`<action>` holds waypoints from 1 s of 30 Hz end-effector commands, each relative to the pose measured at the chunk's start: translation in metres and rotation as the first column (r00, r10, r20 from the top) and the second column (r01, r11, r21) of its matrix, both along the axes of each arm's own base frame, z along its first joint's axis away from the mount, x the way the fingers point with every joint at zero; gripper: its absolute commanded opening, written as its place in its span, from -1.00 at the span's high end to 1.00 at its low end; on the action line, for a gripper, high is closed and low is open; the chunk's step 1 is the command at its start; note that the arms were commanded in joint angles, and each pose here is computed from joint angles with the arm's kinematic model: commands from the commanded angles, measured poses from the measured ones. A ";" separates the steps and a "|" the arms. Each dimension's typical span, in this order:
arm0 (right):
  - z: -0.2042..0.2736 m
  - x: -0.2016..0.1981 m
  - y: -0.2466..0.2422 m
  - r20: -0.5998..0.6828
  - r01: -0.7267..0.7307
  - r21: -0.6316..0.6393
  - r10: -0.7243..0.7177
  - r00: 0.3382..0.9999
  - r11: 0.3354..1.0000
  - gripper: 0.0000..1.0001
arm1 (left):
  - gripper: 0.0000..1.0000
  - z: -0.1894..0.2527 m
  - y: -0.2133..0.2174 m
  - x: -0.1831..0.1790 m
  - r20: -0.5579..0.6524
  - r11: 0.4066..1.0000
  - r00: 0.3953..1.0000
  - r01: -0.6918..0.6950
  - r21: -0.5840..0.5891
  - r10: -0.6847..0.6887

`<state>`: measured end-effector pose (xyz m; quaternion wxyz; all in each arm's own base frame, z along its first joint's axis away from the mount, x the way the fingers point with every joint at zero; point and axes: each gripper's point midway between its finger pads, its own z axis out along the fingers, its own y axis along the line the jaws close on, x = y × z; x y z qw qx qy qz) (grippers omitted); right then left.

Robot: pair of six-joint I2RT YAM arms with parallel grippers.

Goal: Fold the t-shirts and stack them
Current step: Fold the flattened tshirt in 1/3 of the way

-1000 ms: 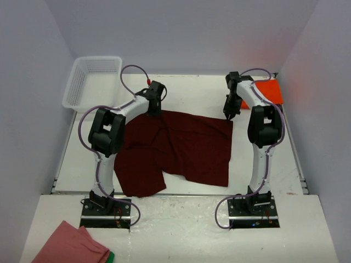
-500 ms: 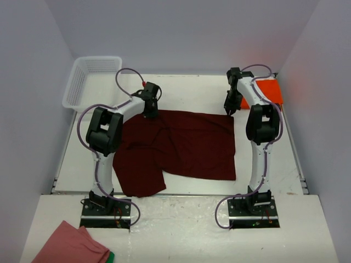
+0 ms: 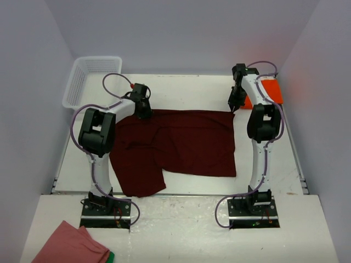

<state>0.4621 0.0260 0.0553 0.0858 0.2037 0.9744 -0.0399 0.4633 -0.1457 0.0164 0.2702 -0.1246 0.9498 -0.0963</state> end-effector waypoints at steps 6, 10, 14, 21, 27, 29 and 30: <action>0.012 0.015 -0.050 0.032 0.019 -0.141 -0.014 0.999 0.990 1.00 | 1.00 -0.041 0.038 -0.038 -0.161 0.993 0.986 -0.030 0.114 0.048; 0.021 0.029 -0.054 0.083 0.006 -0.158 0.007 0.996 0.987 1.00 | 1.00 -0.041 0.035 -0.038 -0.160 0.995 0.987 -0.012 0.097 0.028; 0.023 0.037 -0.055 0.104 -0.009 -0.167 0.027 0.994 0.986 1.00 | 1.00 -0.039 0.032 -0.037 -0.150 0.996 0.989 0.006 0.091 0.007; 0.022 0.046 -0.048 0.129 -0.062 -0.136 0.080 0.988 0.989 1.00 | 1.00 -0.034 0.019 -0.032 -0.126 0.996 0.990 0.069 0.059 -0.061; 0.050 0.043 -0.024 0.230 -0.108 -0.043 0.114 0.966 0.993 0.60 | 1.00 -0.023 -0.009 -0.024 -0.080 0.987 0.984 0.163 0.003 -0.162; 0.050 0.032 -0.011 0.211 -0.121 0.034 0.112 0.971 0.992 0.47 | 1.00 -0.020 -0.018 -0.021 -0.069 0.983 0.980 0.185 -0.004 -0.185; 0.053 0.024 0.000 0.198 -0.130 0.093 0.110 0.974 0.987 0.46 | 1.00 -0.018 -0.021 -0.021 -0.064 0.982 0.980 0.190 -0.006 -0.190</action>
